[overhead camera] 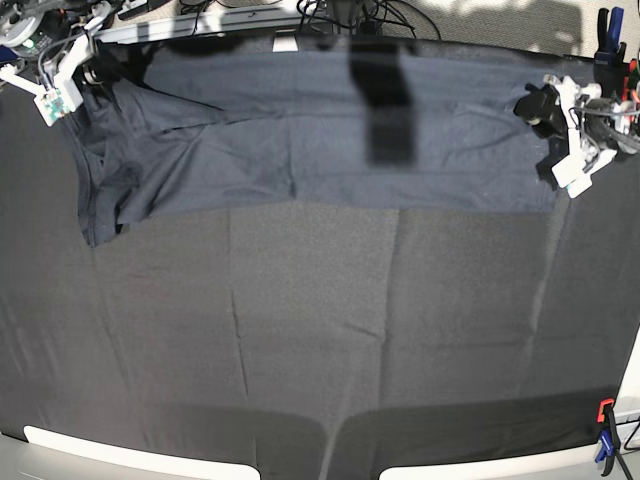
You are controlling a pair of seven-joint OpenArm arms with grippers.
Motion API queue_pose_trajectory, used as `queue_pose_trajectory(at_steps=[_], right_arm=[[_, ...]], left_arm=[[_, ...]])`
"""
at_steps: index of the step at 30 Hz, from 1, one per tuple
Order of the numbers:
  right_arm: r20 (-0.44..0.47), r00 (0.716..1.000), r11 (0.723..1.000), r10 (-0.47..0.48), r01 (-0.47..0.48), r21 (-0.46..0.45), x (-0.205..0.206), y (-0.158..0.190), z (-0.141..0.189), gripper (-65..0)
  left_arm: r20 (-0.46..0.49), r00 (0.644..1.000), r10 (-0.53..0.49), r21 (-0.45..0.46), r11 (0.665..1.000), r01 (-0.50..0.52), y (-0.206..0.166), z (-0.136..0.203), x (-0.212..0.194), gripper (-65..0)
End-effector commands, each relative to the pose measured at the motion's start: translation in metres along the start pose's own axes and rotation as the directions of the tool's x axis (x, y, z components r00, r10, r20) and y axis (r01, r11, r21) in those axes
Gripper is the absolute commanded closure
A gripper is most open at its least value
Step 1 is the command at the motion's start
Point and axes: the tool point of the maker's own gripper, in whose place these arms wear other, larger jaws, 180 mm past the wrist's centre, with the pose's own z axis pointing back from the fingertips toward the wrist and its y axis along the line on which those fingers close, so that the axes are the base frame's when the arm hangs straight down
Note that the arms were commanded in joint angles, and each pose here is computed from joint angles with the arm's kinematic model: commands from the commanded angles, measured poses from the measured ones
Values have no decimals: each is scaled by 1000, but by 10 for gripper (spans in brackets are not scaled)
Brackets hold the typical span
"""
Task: Layout the t-shirt on the table in an organized manner, then fold the t-shirt properly
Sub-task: 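Drag the folded strip toward the robot base with both grippers, then regrasp the strip ends with both grippers and straighten it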
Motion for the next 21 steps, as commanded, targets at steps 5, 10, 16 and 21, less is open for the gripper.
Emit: queue_pose_trajectory(at_steps=[5,10,16,21], right_arm=[[10,999,999,45,-45,-3,4,-1,4,0],[7,999,999,45,-45,-4,3,-1,4,0],[-29,998,998,57,-59,-36,-3,-8,4,0],[96,993,997,63,-59,-40,21,-7,5,0]], left_arm=[[-53,999,-11,4,1000,11,1,7,-11,-222],[-53,996,65,25,998,-64,4,7,-12,-222],[-117,985,125,148,983,-107,24,10,-26,-222],[-19,987,163,424,895,-139,75,24,-17,-222]])
